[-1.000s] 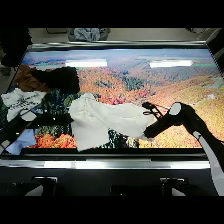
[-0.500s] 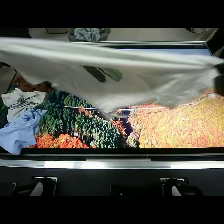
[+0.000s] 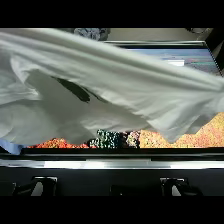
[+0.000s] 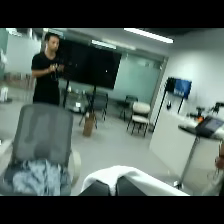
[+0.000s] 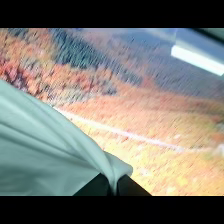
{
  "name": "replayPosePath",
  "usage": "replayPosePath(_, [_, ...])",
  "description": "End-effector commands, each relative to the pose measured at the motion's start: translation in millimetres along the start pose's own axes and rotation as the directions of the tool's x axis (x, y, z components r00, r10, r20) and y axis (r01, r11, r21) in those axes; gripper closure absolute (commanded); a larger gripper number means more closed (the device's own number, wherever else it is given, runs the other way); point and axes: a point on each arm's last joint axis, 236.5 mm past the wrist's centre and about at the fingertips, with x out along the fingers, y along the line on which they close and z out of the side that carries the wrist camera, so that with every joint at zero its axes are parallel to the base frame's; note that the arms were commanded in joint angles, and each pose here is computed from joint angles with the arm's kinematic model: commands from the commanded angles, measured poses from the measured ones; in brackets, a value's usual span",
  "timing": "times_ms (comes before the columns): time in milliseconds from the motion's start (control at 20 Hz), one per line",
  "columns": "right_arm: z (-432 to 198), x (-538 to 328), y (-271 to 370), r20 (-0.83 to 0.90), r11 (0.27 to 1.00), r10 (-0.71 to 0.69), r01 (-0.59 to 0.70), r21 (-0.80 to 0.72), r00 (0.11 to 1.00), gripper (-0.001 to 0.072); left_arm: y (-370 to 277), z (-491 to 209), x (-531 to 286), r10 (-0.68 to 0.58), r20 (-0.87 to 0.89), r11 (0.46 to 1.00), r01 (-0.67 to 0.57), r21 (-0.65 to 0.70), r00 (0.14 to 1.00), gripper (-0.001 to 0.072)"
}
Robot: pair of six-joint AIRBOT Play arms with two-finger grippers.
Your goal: Fold the shirts.
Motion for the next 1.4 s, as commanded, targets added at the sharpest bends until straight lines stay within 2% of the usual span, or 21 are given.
replayPosePath(0, [-58.3, 53.8, 31.8, -0.296, 0.977, 0.213, -0.194, 0.093, 0.931, 0.0659, 34.7, -72.4, 41.8, 0.018, -0.237, 0.999, -0.026, -0.032, 0.971, 0.0673])
replayPosePath(150, [-130.7, 159.9, 64.5, -0.483, 0.922, 0.385, -0.307, 0.236, 0.786, 0.0659, 86.6, -204.1, 96.5, 0.005, -0.521, 0.997, -0.044, -0.062, 0.853, 0.0673])
replayPosePath(200, [-146.5, 203.7, 70.3, -0.477, 0.913, 0.402, -0.302, 0.275, 0.781, 0.0658, 98.9, -250.6, 111.0, -0.011, -0.599, 0.997, -0.039, -0.069, 0.801, 0.0672])
replayPosePath(350, [-158.5, 306.5, 70.3, -0.417, 0.895, 0.409, -0.267, 0.358, 0.812, 0.0658, 126.5, -383.4, 145.5, -0.059, -0.772, 0.992, -0.05, -0.117, 0.632, 0.0671])
replayPosePath(450, [-144.8, 361.6, 69.5, -0.304, 0.861, 0.406, -0.25, 0.442, 0.862, 0.0658, 142.4, -444.7, 160.5, -0.065, -0.813, 0.982, -0.106, -0.154, 0.578, 0.0671])
replayPosePath(650, [-121.0, 416.3, 73.8, -0.118, 0.731, 0.408, -0.246, 0.636, 0.905, 0.0657, 135.5, -524.1, 152.1, -0.155, -0.88, 0.955, -0.158, -0.249, 0.45, 0.0671])
replayPosePath(750, [-115.5, 424.9, 72.4, -0.08, 0.697, 0.399, -0.245, 0.674, 0.913, 0.0652, 125.1, -539.4, 145.9, -0.183, -0.895, 0.953, -0.15, -0.263, 0.406, 0.067])
replayPosePath(800, [-111.4, 421.2, 67.9, -0.077, 0.705, 0.401, -0.254, 0.663, 0.913, 0.0583, 123.1, -537.1, 147.4, -0.185, -0.893, 0.954, -0.144, -0.263, 0.41, 0.066])
replayPosePath(850, [-103.5, 412.7, 61.1, -0.068, 0.724, 0.414, -0.284, 0.629, 0.908, 0.0407, 122.0, -528.6, 149.8, -0.189, -0.89, 0.955, -0.132, -0.265, 0.416, 0.0534])
replayPosePath(900, [-95.2, 397.8, 48.8, -0.063, 0.751, 0.436, -0.324, 0.575, 0.898, 0.0139, 123.1, -514.2, 151.4, -0.2, -0.887, 0.956, -0.117, -0.27, 0.416, 0.0266])
replayPosePath(950, [-92.8, 379.6, 32.6, -0.079, 0.776, 0.454, -0.351, 0.524, 0.887, 0.0044, 124.8, -498.5, 149.4, -0.219, -0.889, 0.954, -0.102, -0.282, 0.403, 0.0108])
replayPosePath(1000, [-100.7, 358.1, 8.3, -0.129, 0.798, 0.455, -0.339, 0.499, 0.881, 0.0043, 128.3, -484.6, 141.4, -0.24, -0.897, 0.952, -0.093, -0.293, 0.371, 0.0105])
replayPosePath(1050, [-117.3, 337.6, -13.6, -0.196, 0.815, 0.45, -0.311, 0.488, 0.872, 0.0043, 135.2, -476.7, 123.7, -0.254, -0.917, 0.942, -0.138, -0.307, 0.306, 0.0106])
replayPosePath(1150, [-173.1, 291.9, -39.3, -0.362, 0.819, 0.468, -0.243, 0.519, 0.806, 0.0044, 151.9, -485.1, 65.7, -0.254, -0.962, 0.919, -0.285, -0.272, 0.098, 0.0108])
replayPosePath(1250, [-225.6, 257.8, -40.9, -0.495, 0.802, 0.518, -0.195, 0.565, 0.697, 0.0045, 153.7, -510.2, 2.0, -0.269, -0.957, 0.913, -0.344, -0.218, -0.105, 0.0109])
replayPosePath(1350, [-249.5, 249.8, -26.5, -0.515, 0.769, 0.564, -0.181, 0.614, 0.646, 0.0045, 139.1, -538.2, -44.2, -0.317, -0.931, 0.895, -0.38, -0.232, -0.179, 0.011])
